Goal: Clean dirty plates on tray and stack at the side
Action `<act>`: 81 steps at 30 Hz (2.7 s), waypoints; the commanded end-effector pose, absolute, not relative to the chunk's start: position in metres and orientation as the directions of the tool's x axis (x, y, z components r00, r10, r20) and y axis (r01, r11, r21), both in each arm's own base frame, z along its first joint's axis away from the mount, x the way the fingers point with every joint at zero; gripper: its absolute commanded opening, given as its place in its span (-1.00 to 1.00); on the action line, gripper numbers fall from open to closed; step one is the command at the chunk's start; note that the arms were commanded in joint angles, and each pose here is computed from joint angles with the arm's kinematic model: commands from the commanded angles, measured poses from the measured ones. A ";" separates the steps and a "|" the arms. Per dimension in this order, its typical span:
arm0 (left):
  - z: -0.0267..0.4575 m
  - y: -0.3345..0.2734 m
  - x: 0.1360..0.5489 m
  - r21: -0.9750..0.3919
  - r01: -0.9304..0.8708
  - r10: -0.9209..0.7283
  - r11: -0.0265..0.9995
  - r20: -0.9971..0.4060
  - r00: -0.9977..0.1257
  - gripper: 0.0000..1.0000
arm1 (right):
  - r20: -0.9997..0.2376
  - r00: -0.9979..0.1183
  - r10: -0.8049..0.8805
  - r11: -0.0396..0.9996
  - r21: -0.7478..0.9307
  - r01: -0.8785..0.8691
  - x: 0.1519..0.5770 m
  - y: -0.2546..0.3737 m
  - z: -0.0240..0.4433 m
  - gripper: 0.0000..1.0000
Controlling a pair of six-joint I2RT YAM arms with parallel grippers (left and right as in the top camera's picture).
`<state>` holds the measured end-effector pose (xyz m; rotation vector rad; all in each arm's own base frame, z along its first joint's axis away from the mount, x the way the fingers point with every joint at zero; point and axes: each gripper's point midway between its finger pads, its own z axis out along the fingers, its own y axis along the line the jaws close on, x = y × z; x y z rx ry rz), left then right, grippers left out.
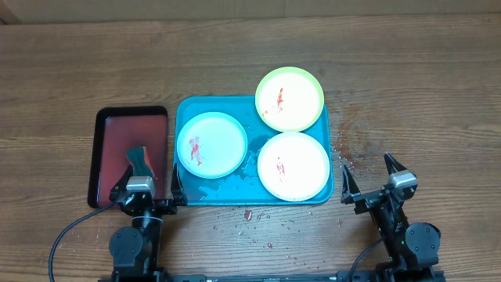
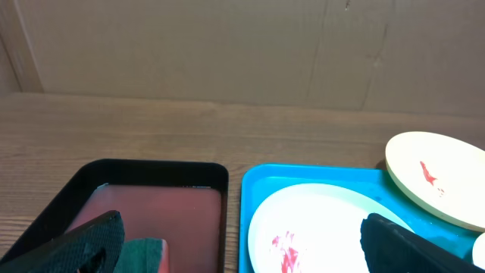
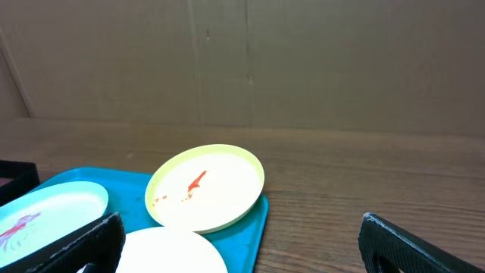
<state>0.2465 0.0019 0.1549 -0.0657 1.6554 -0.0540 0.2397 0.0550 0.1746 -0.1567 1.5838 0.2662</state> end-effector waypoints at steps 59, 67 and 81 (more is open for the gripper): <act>0.156 0.003 0.246 -0.060 -0.011 -0.061 0.998 -0.995 -0.077 1.00 | -0.997 -0.030 0.067 0.962 0.072 -0.265 0.240 0.055 0.173 1.00; 0.156 0.004 0.246 -0.057 -0.015 -0.058 0.998 -0.995 -0.077 0.99 | -0.997 -0.030 0.067 0.976 0.072 -0.206 0.242 0.045 0.172 1.00; 0.156 0.003 0.246 -0.061 -0.011 -0.061 0.998 -0.995 -0.077 1.00 | -0.997 -0.032 0.067 0.980 0.072 -0.186 0.243 0.042 0.171 1.00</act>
